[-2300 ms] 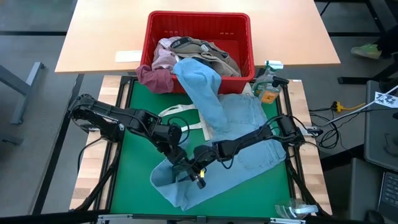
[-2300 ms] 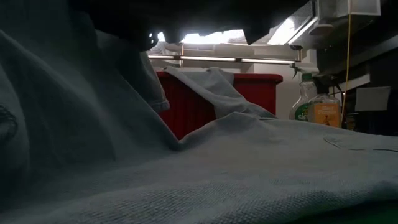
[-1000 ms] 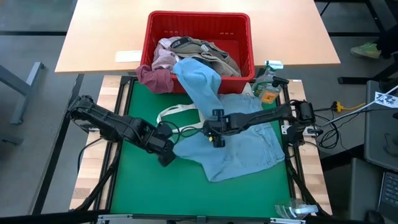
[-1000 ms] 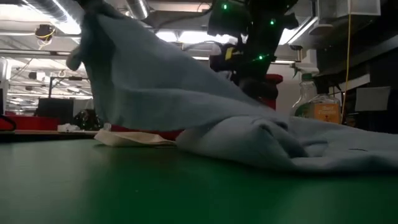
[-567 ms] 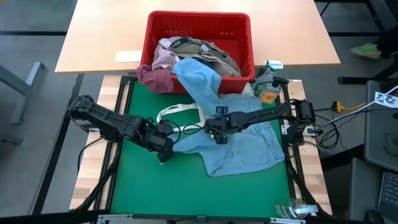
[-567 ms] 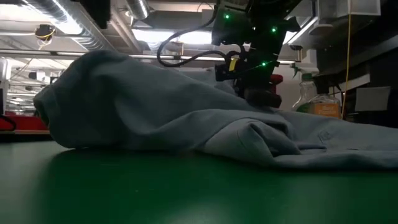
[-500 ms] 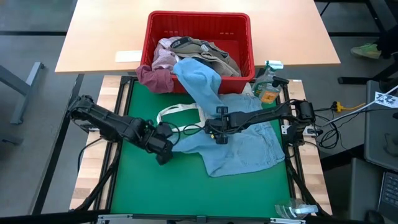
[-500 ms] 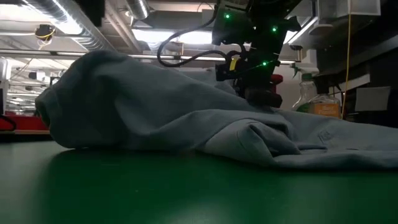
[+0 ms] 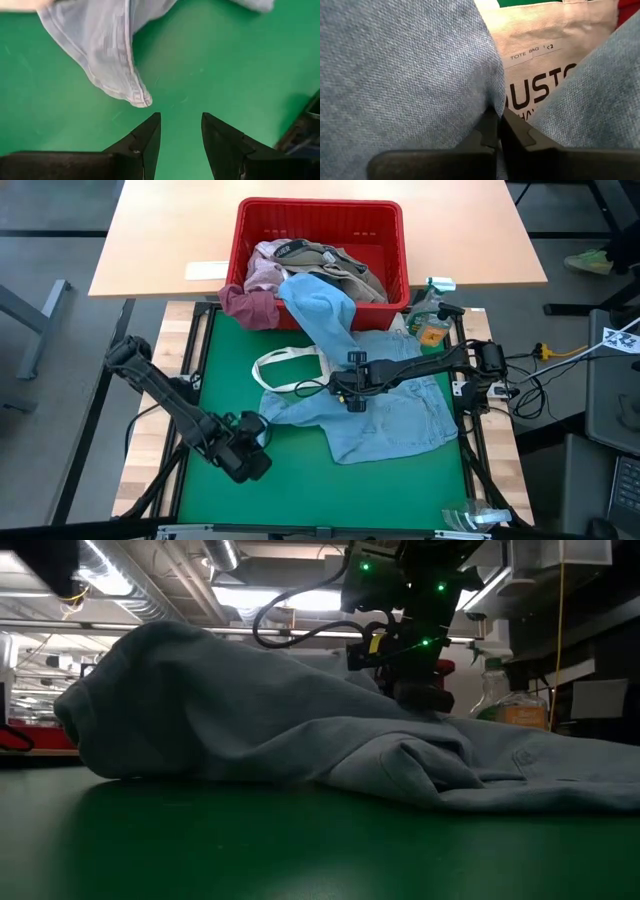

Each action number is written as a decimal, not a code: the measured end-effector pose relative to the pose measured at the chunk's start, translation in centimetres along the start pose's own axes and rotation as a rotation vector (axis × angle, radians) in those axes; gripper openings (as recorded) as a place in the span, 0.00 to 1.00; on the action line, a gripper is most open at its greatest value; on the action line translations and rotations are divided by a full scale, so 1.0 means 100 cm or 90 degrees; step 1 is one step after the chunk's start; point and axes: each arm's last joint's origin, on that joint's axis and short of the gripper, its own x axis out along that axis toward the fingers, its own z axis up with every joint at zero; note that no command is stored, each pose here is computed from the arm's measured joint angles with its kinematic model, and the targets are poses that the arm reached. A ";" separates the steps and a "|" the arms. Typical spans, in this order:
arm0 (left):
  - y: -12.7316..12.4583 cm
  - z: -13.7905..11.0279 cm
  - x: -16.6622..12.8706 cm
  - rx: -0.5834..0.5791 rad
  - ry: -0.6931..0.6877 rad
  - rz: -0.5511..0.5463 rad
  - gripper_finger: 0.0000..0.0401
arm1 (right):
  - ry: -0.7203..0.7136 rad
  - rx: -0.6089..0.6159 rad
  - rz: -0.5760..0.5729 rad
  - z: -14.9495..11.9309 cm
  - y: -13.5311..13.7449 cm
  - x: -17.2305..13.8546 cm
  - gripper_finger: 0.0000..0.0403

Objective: Fold Laundry from Bin
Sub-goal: Fold the blue pants from the red laundry basket

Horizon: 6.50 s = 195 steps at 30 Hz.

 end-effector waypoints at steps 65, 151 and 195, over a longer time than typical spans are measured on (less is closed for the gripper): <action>-0.024 0.012 -0.044 -0.035 0.190 -0.089 0.02 | -0.094 0.013 0.141 0.006 -0.008 -0.034 0.03; 0.011 -0.035 0.117 -0.366 0.005 0.267 0.53 | -0.053 0.011 0.013 0.008 -0.007 -0.017 0.04; 0.045 -0.016 -0.001 -0.351 0.168 0.142 0.01 | -0.184 0.036 0.149 0.037 -0.014 -0.043 0.04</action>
